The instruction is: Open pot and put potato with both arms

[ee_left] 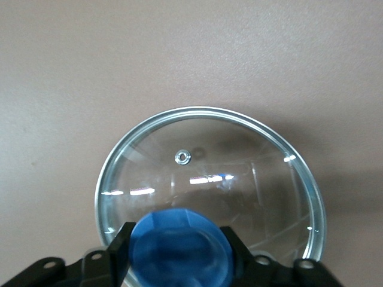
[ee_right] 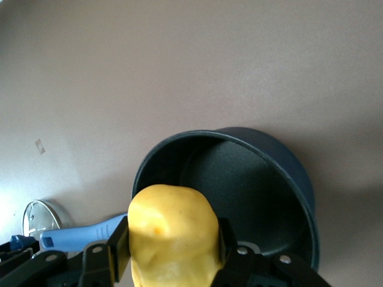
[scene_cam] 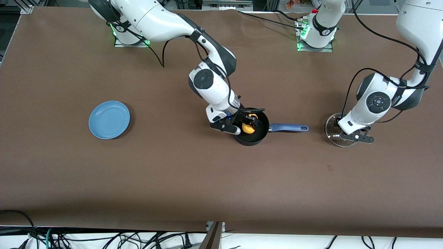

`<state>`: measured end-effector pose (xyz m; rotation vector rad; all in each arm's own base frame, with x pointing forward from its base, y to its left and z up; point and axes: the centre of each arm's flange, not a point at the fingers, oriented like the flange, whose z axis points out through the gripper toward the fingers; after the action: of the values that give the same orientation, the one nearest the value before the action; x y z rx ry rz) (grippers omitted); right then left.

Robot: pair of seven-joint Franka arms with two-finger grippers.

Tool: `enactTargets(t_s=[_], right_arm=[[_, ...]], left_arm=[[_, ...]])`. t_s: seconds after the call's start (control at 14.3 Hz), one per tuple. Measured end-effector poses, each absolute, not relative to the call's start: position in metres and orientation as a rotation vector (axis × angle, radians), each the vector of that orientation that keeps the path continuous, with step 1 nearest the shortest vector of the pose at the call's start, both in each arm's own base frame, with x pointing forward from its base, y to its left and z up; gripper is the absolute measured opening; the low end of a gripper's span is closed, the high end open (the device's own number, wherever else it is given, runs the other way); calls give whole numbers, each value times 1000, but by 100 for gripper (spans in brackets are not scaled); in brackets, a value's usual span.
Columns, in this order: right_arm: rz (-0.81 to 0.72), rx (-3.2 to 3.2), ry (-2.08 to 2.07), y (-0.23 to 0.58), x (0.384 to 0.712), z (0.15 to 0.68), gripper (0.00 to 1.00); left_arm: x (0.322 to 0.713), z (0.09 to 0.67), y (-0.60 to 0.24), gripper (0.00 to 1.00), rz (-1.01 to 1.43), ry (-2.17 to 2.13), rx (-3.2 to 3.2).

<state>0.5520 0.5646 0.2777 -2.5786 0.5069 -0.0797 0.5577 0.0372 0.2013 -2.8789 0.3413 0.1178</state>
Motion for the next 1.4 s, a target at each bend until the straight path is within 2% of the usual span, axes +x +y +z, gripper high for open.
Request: enactTargets(t_s=[0.07,0.28,0.35,0.63,0.98,1.19,1.4], right_arm=[[-78,-2582,502,566,550,276,72],[-51,-2680,456,562,550,274,99],[-47,-2727,434,558,555,279,100],[-38,-2853,280,509,593,340,100],[36,-2979,8,356,649,432,100],[97,-3022,-82,264,657,471,100],[134,-3059,-170,178,654,495,100]], left_arm=[[557,201,42,67,113,354,-2861],[562,207,58,91,89,343,-2844],[567,213,61,99,68,334,-2840],[599,256,72,100,-40,215,-2900],[636,339,114,100,2,82,-3013],[647,413,124,100,-28,-25,-3080],[638,481,118,100,-107,-125,-3152]])
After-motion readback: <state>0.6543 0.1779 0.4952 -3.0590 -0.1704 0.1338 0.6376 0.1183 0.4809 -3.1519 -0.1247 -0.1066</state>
